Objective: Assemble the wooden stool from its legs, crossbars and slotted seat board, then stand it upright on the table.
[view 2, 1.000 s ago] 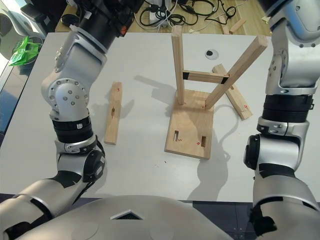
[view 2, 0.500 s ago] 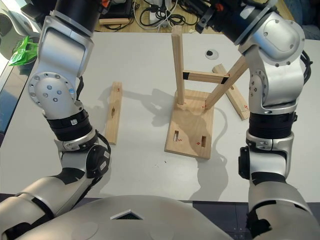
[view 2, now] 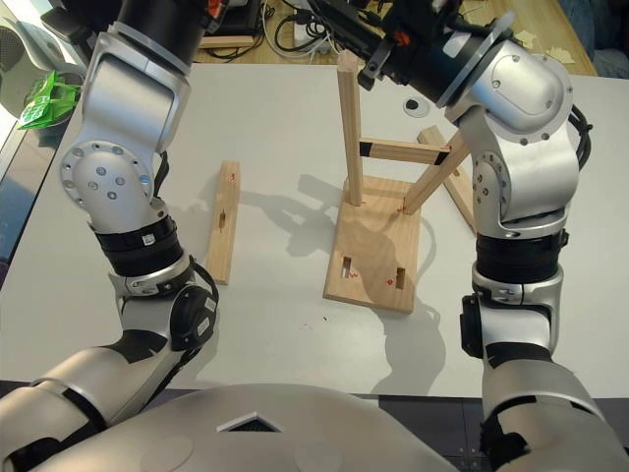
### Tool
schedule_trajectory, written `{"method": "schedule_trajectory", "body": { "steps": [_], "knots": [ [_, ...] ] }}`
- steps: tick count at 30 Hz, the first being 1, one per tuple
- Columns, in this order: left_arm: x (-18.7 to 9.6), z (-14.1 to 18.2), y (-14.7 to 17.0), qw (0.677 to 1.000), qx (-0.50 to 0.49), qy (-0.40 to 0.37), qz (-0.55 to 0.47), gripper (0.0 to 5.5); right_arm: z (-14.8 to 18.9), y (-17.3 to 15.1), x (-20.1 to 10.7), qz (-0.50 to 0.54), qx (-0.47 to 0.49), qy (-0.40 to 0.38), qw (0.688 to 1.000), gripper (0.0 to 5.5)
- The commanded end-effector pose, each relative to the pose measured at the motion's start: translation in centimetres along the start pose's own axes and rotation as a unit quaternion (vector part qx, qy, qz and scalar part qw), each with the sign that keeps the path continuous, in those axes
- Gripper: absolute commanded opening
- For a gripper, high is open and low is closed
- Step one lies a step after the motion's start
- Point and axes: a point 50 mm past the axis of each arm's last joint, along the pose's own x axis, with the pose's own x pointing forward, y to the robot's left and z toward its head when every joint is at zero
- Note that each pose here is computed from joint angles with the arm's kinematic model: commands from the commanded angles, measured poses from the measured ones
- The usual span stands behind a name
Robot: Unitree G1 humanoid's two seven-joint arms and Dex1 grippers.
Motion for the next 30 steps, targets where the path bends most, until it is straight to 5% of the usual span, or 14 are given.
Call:
{"method": "schedule_trajectory", "body": {
  "steps": [1,21,30],
  "knots": [
    [0.2,0.1,-0.5,1.000,-0.004,0.003,-0.007,3.39,0.4,0.1,0.2,0.004,-0.001,-0.008,1.000,1.30],
    [0.1,0.1,0.2,1.000,-0.027,0.010,0.009,0.54,0.5,0.0,0.2,0.004,-0.007,-0.007,1.000,1.30],
    [-1.3,-0.9,0.4,0.994,-0.004,0.103,-0.027,0.40,0.2,-0.4,-0.2,0.008,-0.015,0.004,1.000,1.30]
  ]
}}
